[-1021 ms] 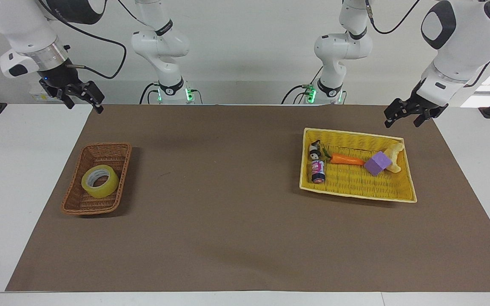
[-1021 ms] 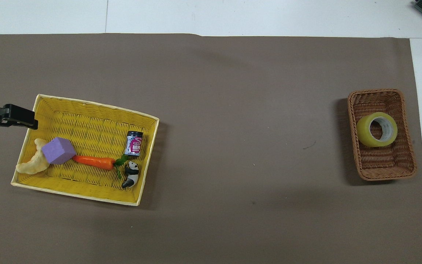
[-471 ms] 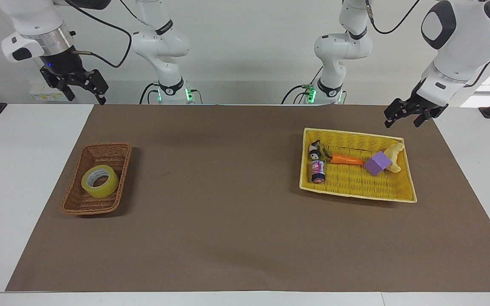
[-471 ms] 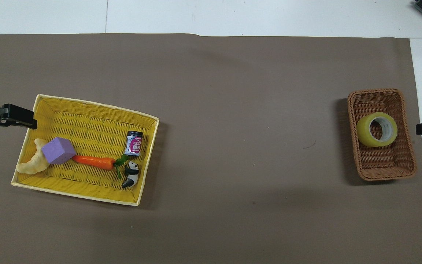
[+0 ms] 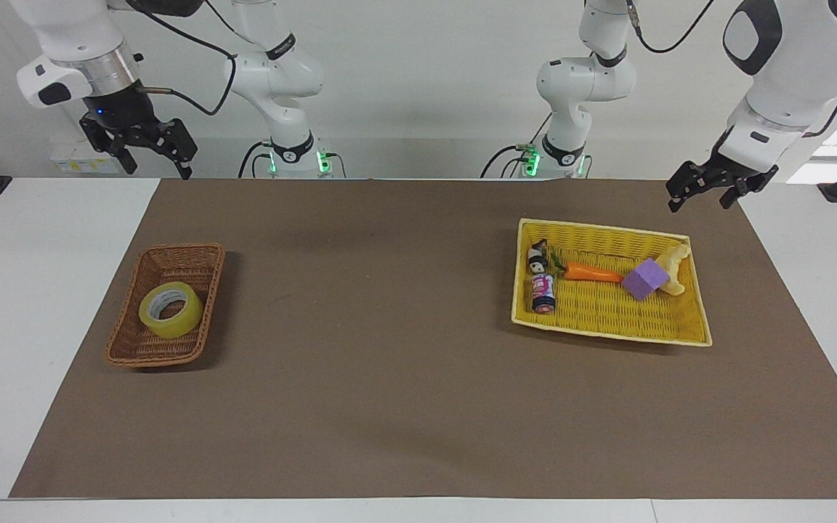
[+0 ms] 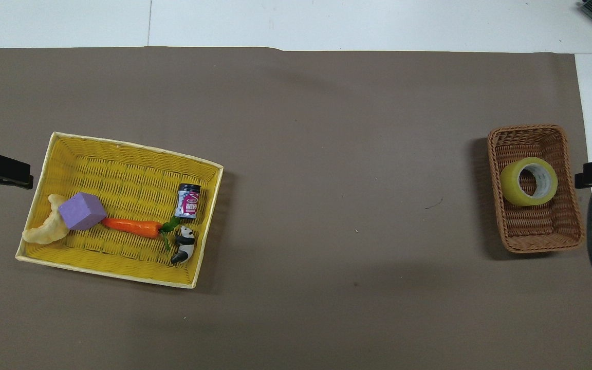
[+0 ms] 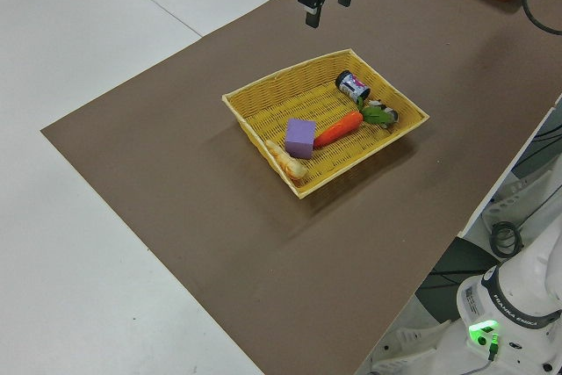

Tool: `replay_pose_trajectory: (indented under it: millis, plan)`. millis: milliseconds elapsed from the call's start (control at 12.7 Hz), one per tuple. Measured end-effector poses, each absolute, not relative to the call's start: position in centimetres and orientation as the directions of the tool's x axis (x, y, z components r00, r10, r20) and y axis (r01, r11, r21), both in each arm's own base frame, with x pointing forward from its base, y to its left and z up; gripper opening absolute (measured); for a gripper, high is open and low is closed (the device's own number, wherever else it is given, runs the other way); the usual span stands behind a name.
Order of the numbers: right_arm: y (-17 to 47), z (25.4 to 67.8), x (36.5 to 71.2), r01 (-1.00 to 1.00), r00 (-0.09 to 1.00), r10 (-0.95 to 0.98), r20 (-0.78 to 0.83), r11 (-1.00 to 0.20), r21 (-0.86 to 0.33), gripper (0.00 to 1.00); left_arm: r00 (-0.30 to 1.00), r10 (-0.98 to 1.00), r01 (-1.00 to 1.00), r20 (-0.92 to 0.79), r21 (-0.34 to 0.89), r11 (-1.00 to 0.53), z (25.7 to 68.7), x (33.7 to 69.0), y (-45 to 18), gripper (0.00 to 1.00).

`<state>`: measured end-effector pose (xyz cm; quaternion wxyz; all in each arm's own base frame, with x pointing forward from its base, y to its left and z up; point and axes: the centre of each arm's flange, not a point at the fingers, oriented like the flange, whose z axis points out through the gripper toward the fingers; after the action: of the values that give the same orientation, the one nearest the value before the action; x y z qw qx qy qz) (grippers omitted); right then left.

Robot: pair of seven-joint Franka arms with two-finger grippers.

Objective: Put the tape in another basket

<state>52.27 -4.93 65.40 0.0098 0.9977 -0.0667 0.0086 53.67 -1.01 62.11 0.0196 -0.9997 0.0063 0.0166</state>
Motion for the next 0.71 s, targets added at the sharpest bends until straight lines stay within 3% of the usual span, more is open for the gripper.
replay_pose_trajectory:
  millis: [707]
  plan:
    - [-5.3,65.3,52.2,-0.140,0.990,-0.140,0.017,-0.990,0.018,1.00,1.000,0.008,0.007,-0.025,-0.038,-0.999,62.9,53.1,0.1,1.00]
